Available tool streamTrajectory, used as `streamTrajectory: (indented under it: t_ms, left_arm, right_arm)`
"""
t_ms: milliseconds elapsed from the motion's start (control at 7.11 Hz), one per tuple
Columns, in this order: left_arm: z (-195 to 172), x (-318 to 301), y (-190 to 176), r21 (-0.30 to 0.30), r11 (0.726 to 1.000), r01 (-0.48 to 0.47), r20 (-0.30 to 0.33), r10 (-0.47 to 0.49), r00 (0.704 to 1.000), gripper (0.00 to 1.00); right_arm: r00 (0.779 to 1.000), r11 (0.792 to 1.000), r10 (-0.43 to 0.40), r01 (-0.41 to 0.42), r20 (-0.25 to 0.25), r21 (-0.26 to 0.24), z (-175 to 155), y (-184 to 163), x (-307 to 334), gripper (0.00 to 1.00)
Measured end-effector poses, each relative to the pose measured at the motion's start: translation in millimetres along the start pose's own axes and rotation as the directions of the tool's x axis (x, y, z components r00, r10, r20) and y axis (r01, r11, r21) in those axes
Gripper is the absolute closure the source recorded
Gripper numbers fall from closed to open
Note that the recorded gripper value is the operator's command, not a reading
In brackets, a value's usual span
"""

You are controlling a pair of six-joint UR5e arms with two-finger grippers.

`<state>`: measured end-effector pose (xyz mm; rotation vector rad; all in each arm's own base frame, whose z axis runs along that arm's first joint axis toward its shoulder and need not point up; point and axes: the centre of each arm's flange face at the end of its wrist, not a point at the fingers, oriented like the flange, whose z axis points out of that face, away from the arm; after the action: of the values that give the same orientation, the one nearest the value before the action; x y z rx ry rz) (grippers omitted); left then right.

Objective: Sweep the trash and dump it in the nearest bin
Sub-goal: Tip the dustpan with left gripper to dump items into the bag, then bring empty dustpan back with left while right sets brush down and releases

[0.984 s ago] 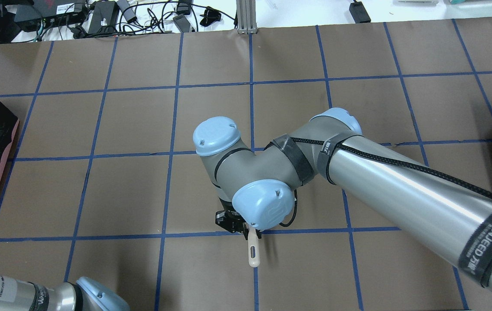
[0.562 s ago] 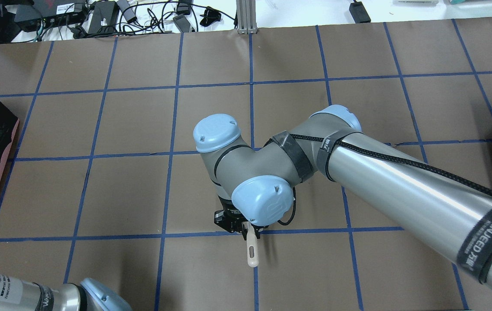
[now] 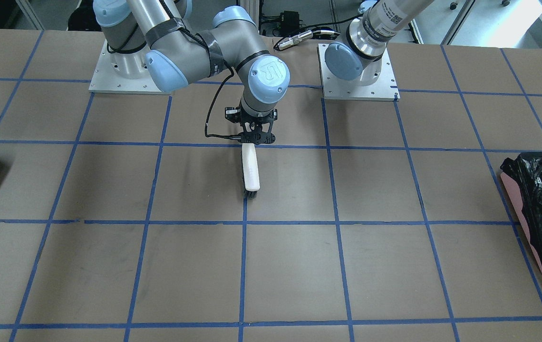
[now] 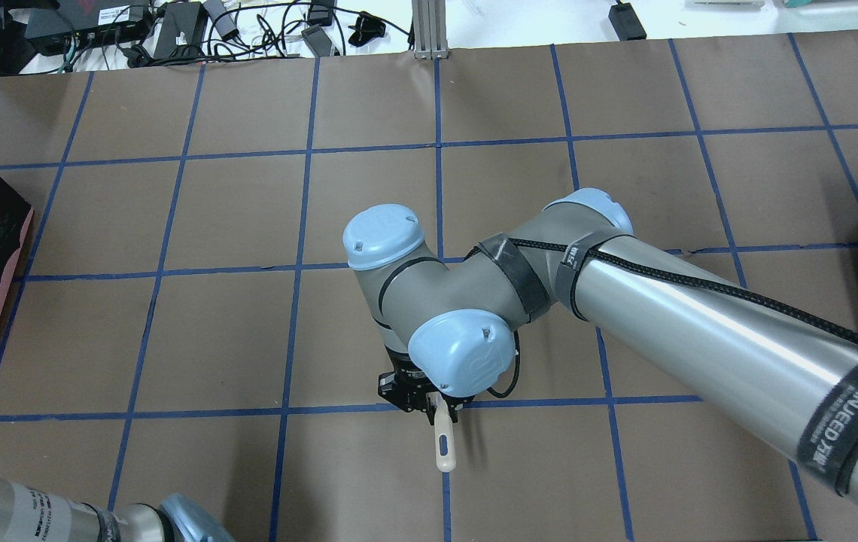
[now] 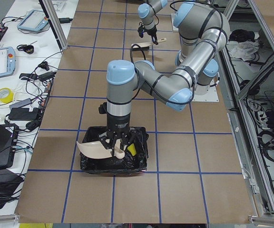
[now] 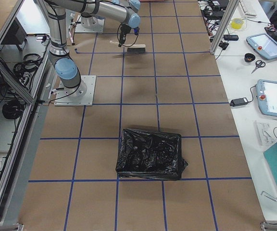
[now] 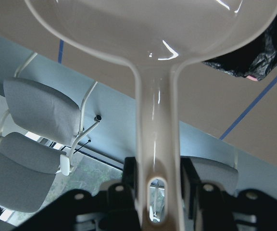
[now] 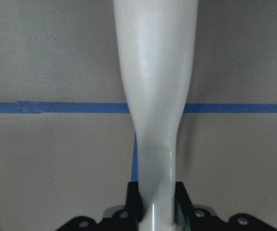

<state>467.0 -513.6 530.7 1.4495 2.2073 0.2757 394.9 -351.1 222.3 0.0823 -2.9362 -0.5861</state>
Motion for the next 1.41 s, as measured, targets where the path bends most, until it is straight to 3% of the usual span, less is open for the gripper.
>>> streamTrajectory:
  t_ms: [141, 281, 422, 703, 984, 1406]
  left_arm:
    - [-26.2, -5.8, -27.2, 0.016, 1.000, -0.021, 0.017, 0.021, 1.000, 1.00]
    - [-46.5, -11.2, -57.1, 0.039, 0.999, -0.034, 0.033, 0.033, 0.999, 1.00]
    - [-65.5, -15.4, -94.3, 0.081, 0.996, -0.046, 0.049, 0.042, 0.998, 1.00]
    - [-94.9, -14.7, -164.7, 0.171, 0.985, -0.025, 0.043, 0.018, 0.999, 1.00]
    - [-115.7, -3.0, -212.4, 0.224, 0.973, 0.059, -0.029, -0.054, 0.998, 1.00]
    - [-127.4, 12.4, -247.2, 0.302, 0.931, 0.206, -0.168, -0.161, 0.973, 1.00]
  right_arm:
    - [1.000, 1.000, 0.002, -0.002, -0.004, -0.007, 4.6, 1.5, 1.1, 0.67]
    - [1.000, 1.000, 0.003, -0.004, -0.005, -0.008, 6.7, 2.7, 1.2, 0.40]
    - [1.000, 1.000, 0.006, -0.006, -0.003, -0.004, 6.9, 3.0, 0.9, 0.25]
    - [1.000, 1.000, 0.009, -0.009, -0.001, 0.000, 6.9, 2.6, 0.3, 0.20]
    - [1.000, 1.000, 0.005, -0.005, -0.002, -0.002, 7.8, 2.5, 0.3, 0.20]
    - [1.000, 1.000, 0.006, -0.007, 0.008, 0.021, -0.7, 1.3, -0.3, 0.00]
